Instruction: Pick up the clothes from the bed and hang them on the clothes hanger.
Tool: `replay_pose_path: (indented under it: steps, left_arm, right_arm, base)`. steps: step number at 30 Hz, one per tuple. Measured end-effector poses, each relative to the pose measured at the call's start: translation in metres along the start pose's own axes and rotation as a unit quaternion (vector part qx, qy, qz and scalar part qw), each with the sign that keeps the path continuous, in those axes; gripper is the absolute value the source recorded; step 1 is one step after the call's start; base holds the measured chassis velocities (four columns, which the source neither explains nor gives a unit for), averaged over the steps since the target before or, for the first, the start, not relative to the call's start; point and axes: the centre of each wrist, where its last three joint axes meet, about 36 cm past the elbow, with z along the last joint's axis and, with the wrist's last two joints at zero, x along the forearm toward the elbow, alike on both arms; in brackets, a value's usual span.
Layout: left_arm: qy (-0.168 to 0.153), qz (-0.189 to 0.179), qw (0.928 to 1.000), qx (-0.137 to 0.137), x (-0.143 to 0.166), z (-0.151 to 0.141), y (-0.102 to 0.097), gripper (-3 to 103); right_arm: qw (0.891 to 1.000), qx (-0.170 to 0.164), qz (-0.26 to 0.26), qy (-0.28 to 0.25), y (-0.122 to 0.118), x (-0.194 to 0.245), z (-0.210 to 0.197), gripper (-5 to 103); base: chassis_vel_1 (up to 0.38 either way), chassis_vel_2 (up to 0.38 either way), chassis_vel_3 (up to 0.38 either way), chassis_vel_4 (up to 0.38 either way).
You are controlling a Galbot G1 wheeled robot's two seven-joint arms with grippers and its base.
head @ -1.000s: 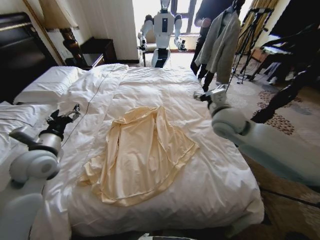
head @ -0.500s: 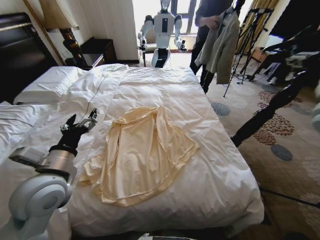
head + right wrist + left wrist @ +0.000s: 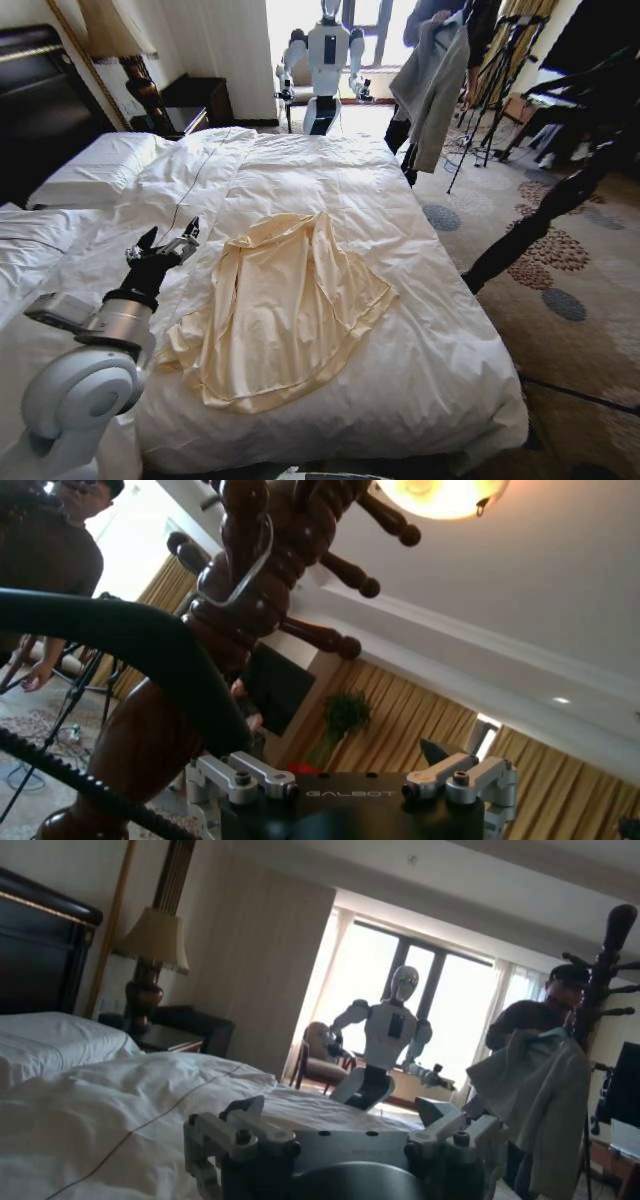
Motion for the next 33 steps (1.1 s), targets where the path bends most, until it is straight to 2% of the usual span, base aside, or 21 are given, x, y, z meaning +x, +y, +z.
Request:
replay_pose_path:
  steps: [7, 11, 15, 20, 33]
  left_arm:
    - [0.000, 0.004, 1.0000, -0.001, -0.001, 0.000, -0.001, 100]
    - [0.000, 0.002, 1.0000, -0.003, -0.001, 0.001, -0.001, 100]
    - [0.001, -0.001, 1.0000, -0.005, 0.000, 0.001, 0.000, 100]
    - [-0.001, -0.006, 0.9999, -0.010, 0.001, 0.000, 0.003, 100]
    - [0.001, -0.005, 0.9998, -0.017, 0.002, 0.003, 0.003, 100]
  right_arm:
    - [0.999, -0.030, -0.045, 0.008, 0.005, -0.013, 0.004, 100]
    - [0.993, -0.056, -0.103, -0.001, 0.024, 0.014, 0.000, 100]
    - [0.988, -0.073, -0.133, 0.013, 0.036, 0.024, -0.002, 100]
    - [0.988, -0.075, -0.132, 0.009, 0.039, 0.009, 0.003, 100]
    - [0.988, -0.073, -0.132, -0.014, 0.030, 0.018, -0.005, 100]
  base:
    - [0.000, 0.000, 0.000, 0.000]
    - [0.000, 0.000, 0.000, 0.000]
    - [0.000, 0.000, 0.000, 0.000]
    - [0.000, 0.000, 0.000, 0.000]
    - [0.000, 0.000, 0.000, 0.000]
